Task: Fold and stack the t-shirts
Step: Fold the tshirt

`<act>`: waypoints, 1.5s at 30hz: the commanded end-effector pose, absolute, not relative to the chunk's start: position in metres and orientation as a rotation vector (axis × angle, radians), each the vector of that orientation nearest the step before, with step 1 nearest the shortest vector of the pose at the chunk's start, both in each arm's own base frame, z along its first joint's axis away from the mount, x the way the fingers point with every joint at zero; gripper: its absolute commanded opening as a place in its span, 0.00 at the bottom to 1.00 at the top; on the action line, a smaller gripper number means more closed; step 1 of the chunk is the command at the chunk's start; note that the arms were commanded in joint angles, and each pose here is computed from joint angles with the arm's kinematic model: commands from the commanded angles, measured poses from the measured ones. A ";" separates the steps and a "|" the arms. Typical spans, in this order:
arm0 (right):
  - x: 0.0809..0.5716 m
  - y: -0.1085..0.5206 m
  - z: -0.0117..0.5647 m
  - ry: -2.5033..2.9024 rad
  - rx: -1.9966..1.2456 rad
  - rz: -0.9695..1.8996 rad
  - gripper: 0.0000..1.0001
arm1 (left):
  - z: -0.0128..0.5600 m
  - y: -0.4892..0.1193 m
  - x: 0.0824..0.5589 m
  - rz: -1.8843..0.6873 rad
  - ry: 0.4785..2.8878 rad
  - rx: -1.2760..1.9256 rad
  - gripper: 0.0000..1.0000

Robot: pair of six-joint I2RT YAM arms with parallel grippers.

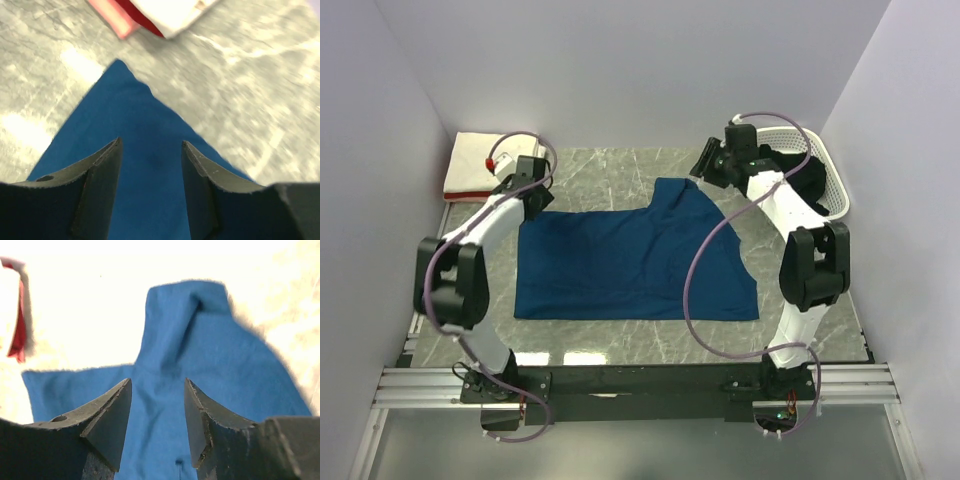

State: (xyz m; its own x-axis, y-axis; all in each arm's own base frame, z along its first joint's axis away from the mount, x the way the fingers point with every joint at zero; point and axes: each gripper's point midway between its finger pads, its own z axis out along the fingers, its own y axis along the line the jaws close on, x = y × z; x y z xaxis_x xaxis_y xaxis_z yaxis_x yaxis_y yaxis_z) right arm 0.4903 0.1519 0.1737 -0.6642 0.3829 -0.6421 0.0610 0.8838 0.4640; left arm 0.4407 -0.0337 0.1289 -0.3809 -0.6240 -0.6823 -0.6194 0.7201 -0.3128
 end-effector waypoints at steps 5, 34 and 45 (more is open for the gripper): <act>0.537 0.159 0.171 2.217 0.311 0.689 0.53 | 0.106 0.002 0.478 0.204 2.057 -1.057 0.54; 0.603 0.142 0.081 2.297 0.427 0.773 0.54 | 0.034 0.016 0.510 0.264 2.154 -1.117 0.25; 0.603 0.141 0.067 2.304 0.519 0.807 0.56 | 0.042 0.014 0.507 0.239 2.149 -1.108 0.08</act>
